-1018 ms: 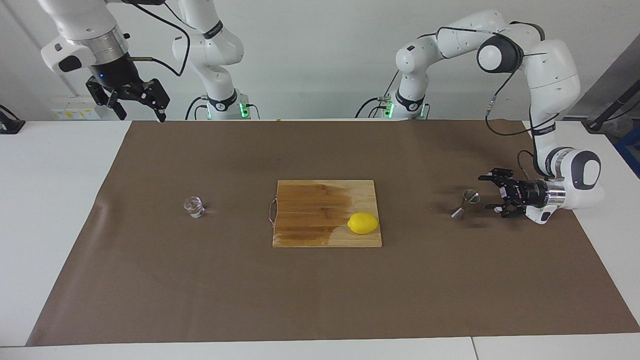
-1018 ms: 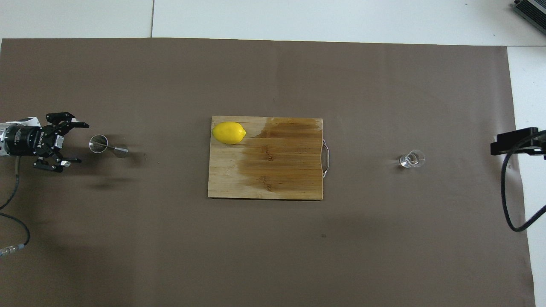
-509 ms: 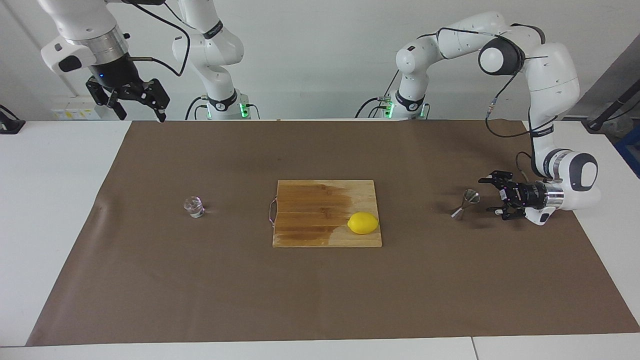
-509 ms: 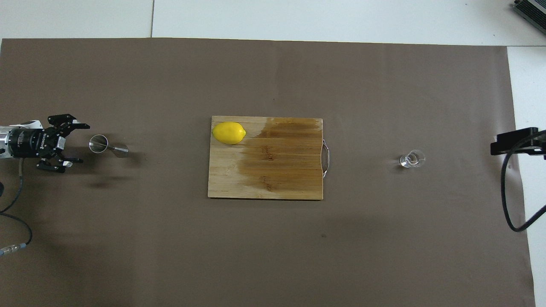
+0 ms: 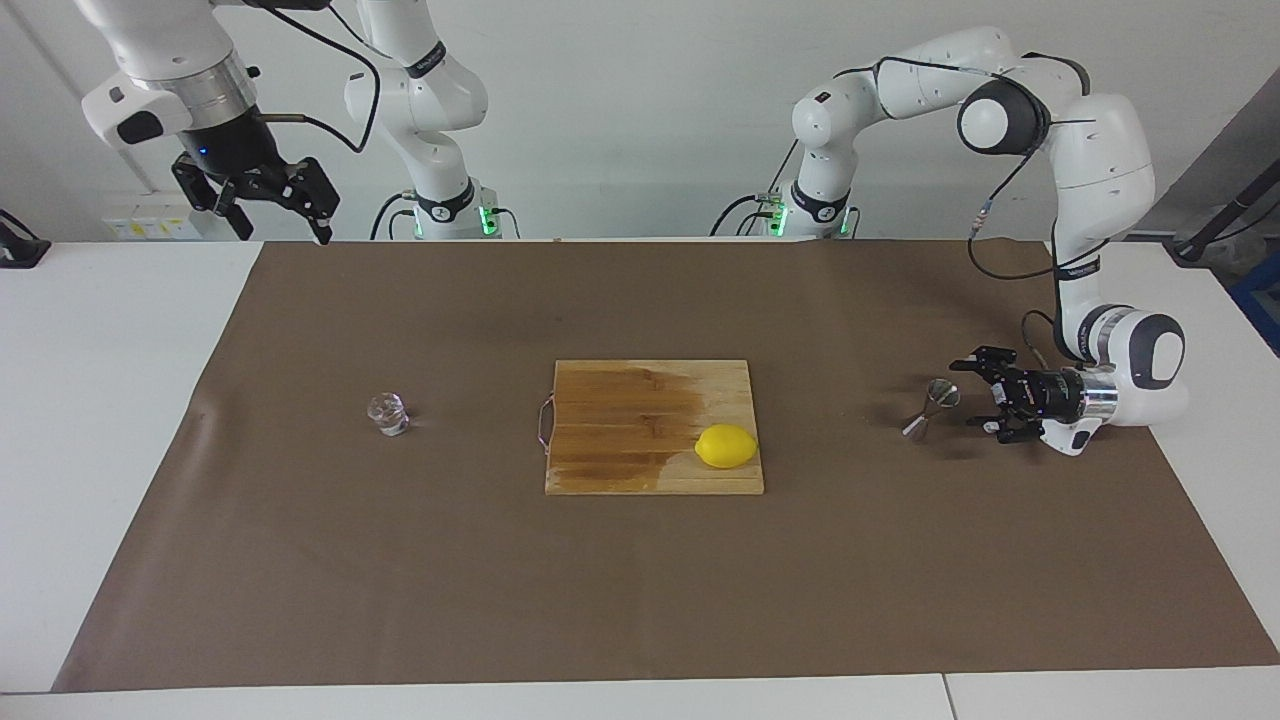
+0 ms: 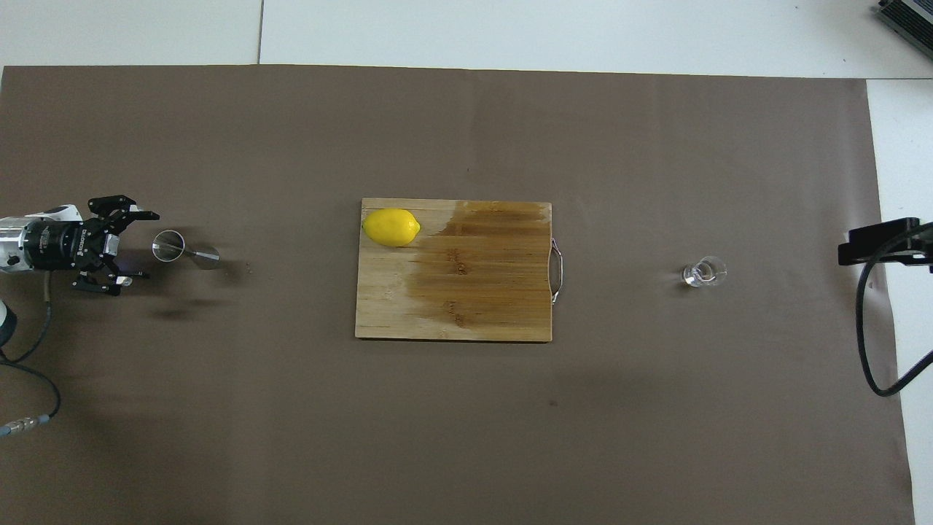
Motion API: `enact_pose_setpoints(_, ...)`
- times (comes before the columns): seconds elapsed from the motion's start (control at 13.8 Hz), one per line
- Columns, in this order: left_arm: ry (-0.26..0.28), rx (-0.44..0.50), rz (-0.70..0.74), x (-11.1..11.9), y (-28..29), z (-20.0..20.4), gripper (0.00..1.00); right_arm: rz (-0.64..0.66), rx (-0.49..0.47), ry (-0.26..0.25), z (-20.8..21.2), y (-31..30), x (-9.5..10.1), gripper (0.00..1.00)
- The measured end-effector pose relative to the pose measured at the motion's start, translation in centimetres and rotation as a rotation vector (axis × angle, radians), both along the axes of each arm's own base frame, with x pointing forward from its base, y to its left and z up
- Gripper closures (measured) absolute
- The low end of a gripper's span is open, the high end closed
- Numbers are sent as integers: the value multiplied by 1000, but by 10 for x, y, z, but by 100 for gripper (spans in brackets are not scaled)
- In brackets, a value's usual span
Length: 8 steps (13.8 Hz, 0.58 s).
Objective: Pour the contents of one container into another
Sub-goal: 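Close the left gripper around the small metal cup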
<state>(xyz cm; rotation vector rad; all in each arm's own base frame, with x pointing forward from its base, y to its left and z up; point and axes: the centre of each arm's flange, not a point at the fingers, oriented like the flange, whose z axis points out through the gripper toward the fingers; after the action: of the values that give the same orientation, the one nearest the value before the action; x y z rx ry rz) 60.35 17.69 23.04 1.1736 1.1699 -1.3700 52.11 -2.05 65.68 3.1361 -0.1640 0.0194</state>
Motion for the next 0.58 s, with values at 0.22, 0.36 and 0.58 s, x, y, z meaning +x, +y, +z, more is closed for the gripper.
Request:
enact_pose_setpoints(0.22, -2, 3, -8, 3, -7, -1, 0, 0, 0, 0, 0, 0, 0, 0)
enact_pose_setpoints(0.36, -2, 16, -6, 5, -10, -2, 0, 0, 0, 0, 0, 0, 0, 0)
enact_pose_setpoints(0.58, -2, 30, -1, 6, -10, -4, 0, 0, 0, 0, 0, 0, 0, 0)
